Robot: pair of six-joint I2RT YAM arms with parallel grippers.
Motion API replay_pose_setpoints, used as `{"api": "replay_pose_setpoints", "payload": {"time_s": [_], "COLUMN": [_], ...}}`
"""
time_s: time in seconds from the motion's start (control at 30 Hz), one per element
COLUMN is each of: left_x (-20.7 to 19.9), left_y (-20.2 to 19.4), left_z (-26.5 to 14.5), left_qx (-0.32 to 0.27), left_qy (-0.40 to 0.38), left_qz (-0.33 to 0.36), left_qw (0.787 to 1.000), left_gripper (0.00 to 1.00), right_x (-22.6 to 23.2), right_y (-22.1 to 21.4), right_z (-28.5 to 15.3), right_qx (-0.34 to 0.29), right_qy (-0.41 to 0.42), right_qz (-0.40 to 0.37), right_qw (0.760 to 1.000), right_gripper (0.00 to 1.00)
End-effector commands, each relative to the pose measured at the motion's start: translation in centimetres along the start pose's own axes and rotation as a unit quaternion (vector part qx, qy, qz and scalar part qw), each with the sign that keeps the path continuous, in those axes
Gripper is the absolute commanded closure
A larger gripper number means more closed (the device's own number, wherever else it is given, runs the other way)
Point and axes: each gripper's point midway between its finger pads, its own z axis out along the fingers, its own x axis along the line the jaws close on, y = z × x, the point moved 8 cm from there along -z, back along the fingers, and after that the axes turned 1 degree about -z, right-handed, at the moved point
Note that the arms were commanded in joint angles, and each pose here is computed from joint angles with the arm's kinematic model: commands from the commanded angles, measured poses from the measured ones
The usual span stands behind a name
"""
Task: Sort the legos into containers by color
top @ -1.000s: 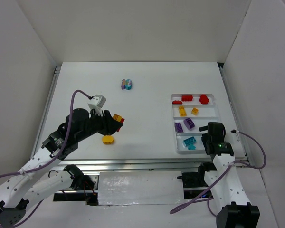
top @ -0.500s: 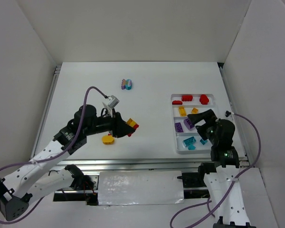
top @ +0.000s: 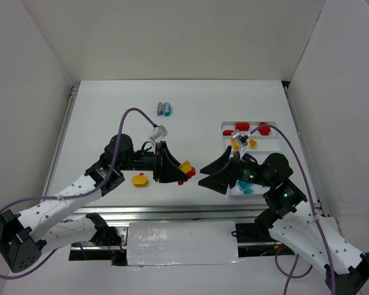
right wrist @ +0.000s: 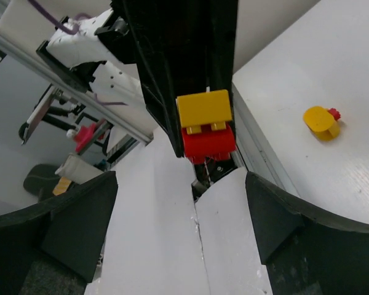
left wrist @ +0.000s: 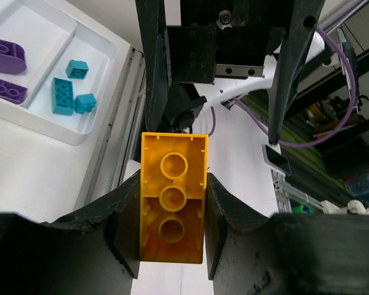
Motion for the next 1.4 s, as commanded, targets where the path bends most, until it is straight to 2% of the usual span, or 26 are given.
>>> {"api": "replay_pose_setpoints", "payload": {"time_s": [0.0,0.2,0.5,0.57,0.67,0.7,0.73,0.8,0.83,0.87,0.9,1.0,1.07,1.17,1.27,1.3,1.37], "left_x": [-1.3,-1.5,-2.3,-2.3,-2.4,-2.5,-2.5,-2.6,-2.6,-2.6,-2.5,-2.2,-2.4,-2.7,-3.0,-2.9,-2.9], "left_y": [0.9,0.8,0.8,0.9,1.1,1.1,1.1,1.2,1.3,1.3,1.3,1.5,1.8,1.9,1.9,1.8,1.8], "left_z": [0.6,0.7,0.4,0.3,0.3,0.2,0.2,0.3,0.3,0.2,0.2,0.0,-0.3,-0.7,-0.8,-0.7,-0.6], "left_qx": [-0.006,-0.002,-0.001,-0.003,-0.006,-0.006,-0.007,-0.009,-0.01,-0.01,-0.014,-0.02,-0.026,-0.031,-0.034,-0.032,-0.029], "left_qy": [-0.045,-0.051,-0.074,-0.071,-0.065,-0.065,-0.066,-0.066,-0.065,-0.061,-0.052,-0.022,-0.01,-0.001,-0.013,-0.014,-0.021], "left_qz": [0.026,0.025,0.032,0.032,0.031,0.032,0.031,0.031,0.032,0.032,0.031,0.034,0.046,0.056,0.061,0.059,0.06], "left_qw": [0.999,0.998,0.997,0.997,0.997,0.997,0.997,0.997,0.997,0.998,0.998,0.999,0.999,0.998,0.997,0.998,0.998], "left_gripper": [1.0,1.0,1.0,1.0,1.0,1.0,0.99,0.88,0.68,0.55,0.3,0.09,0.09,0.13,0.25,0.38,0.44], "right_x": [1.5,1.6,1.2,1.2,1.4,1.5,1.3,1.1,1.1,1.1,1.1,0.9,0.7,0.8,0.8,0.9,0.9], "right_y": [1.5,1.6,1.5,1.3,0.6,0.4,0.3,0.1,0.1,0.0,0.0,0.0,-0.1,-0.1,-0.1,0.0,0.0], "right_z": [1.4,2.8,3.0,2.8,2.5,2.4,2.4,2.4,2.4,2.4,2.4,2.4,2.3,2.2,2.2,2.3,2.4], "right_qx": [-0.039,-0.039,-0.053,-0.057,-0.051,-0.051,-0.052,-0.05,-0.048,-0.045,-0.044,-0.04,-0.035,-0.032,-0.028,-0.028,-0.025], "right_qy": [0.033,0.033,0.03,0.039,0.075,0.082,0.078,0.079,0.08,0.082,0.082,0.07,0.06,0.06,0.064,0.066,0.066], "right_qz": [-0.064,-0.07,-0.092,-0.103,-0.123,-0.125,-0.121,-0.124,-0.126,-0.127,-0.132,-0.138,-0.143,-0.144,-0.143,-0.143,-0.138], "right_qw": [0.997,0.996,0.994,0.992,0.988,0.987,0.988,0.988,0.988,0.988,0.987,0.987,0.987,0.987,0.987,0.987,0.988], "right_gripper": [0.09,0.23,0.58,0.59,0.65,1.0,1.0,1.0,1.0,1.0,1.0,1.0,1.0,1.0,1.0,1.0,1.0]}}
